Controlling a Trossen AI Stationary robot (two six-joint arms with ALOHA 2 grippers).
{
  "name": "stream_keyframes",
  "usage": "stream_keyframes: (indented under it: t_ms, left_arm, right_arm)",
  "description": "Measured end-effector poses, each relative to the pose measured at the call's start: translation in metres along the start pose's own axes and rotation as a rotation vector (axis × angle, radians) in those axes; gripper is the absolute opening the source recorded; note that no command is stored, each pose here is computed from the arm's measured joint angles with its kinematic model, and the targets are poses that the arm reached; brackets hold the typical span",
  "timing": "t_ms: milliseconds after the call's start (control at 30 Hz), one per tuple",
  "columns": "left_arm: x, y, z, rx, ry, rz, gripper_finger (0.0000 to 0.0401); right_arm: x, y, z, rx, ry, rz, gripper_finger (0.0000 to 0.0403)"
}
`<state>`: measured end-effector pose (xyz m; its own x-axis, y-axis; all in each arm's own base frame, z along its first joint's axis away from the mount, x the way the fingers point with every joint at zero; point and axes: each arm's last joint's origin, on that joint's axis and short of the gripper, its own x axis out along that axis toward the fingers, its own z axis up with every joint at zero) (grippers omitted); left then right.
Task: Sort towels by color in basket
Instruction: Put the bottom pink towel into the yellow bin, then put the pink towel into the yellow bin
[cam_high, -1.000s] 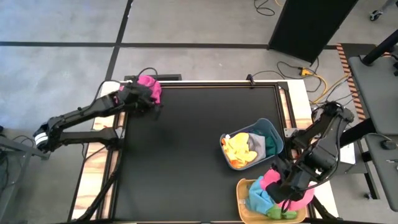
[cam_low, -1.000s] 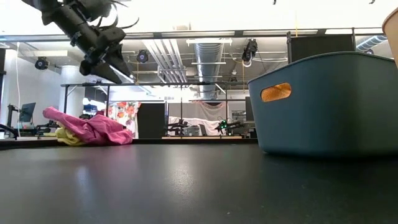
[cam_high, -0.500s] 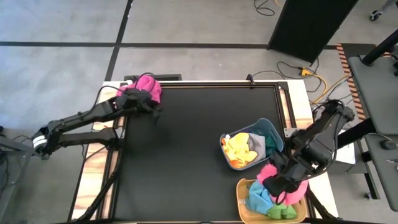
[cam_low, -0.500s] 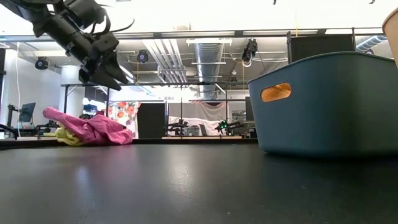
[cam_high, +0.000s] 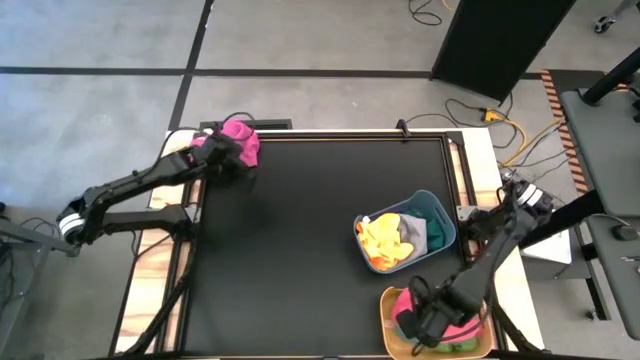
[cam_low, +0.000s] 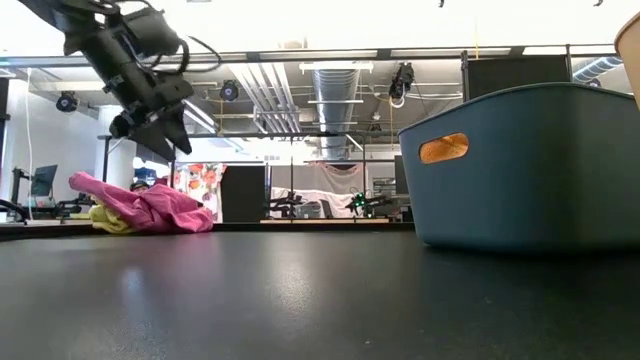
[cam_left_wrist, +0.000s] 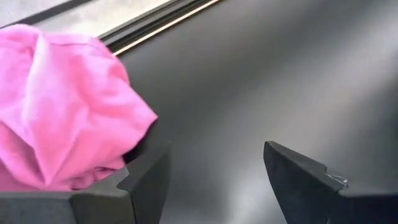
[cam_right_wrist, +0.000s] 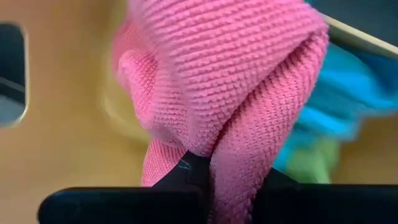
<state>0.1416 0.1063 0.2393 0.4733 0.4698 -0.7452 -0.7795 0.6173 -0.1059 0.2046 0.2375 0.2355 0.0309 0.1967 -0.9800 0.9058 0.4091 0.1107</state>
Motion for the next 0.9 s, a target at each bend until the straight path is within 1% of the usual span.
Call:
stream_keyframes:
  t_ms: [67, 100, 133, 167, 200, 267, 367, 433, 533, 633, 700, 767, 833, 900]
  left_arm:
    - [0.006, 0.003, 0.006, -0.011, 0.025, 0.027, 0.0238]
    - [0.010, 0.005, 0.010, -0.037, 0.037, 0.042, 0.0238]
    - [0.014, 0.008, 0.012, -0.085, 0.059, 0.062, 0.0238]
    - [0.018, 0.013, 0.012, -0.152, 0.107, 0.083, 0.0239]
    - [0.024, 0.017, 0.011, -0.193, 0.166, 0.105, 0.0241]
    - [0.032, 0.022, 0.012, -0.216, 0.247, 0.145, 0.0250]
    - [0.043, 0.024, 0.022, -0.208, 0.273, 0.221, 0.0272]
    - [0.050, 0.025, 0.030, -0.167, 0.275, 0.309, 0.0287]
    - [0.057, 0.029, 0.048, -0.124, 0.275, 0.440, 0.0305]
    - [0.067, 0.045, 0.056, -0.149, 0.336, 0.530, 0.0312]
    - [0.076, 0.060, 0.060, -0.196, 0.352, 0.542, 0.0310]
    - [0.086, 0.073, 0.058, -0.229, 0.391, 0.534, 0.0301]
    - [0.096, 0.083, 0.052, -0.236, 0.447, 0.546, 0.0288]
    - [0.104, 0.086, 0.050, -0.211, 0.472, 0.543, 0.0273]
  right_arm:
    - [0.013, 0.002, 0.005, 0.001, -0.010, -0.009, 0.0018]
    - [0.020, 0.002, 0.006, 0.003, -0.020, -0.023, 0.0018]
    - [0.026, 0.001, 0.008, 0.004, -0.028, -0.039, 0.0020]
    - [0.033, 0.000, 0.009, 0.008, -0.035, -0.051, 0.0025]
    - [0.038, -0.001, 0.010, 0.018, -0.039, -0.062, 0.0031]
    - [0.044, -0.002, 0.011, 0.027, -0.037, -0.063, 0.0053]
    - [0.044, 0.000, 0.010, 0.025, -0.021, -0.029, 0.0106]
    - [0.037, 0.003, 0.007, 0.012, -0.012, -0.008, 0.0147]
    - [0.018, 0.007, -0.003, -0.018, 0.018, 0.051, 0.0206]
    - [0.000, 0.009, -0.011, -0.041, 0.019, 0.040, 0.0255]
    - [-0.014, 0.010, -0.016, -0.048, 0.013, 0.025, 0.0281]
    - [-0.031, 0.010, -0.019, -0.046, 0.001, 0.015, 0.0301]
    - [-0.047, 0.011, -0.021, -0.043, -0.037, 0.020, 0.0315]
    - [-0.065, 0.013, -0.021, -0.049, -0.104, 0.062, 0.0321]
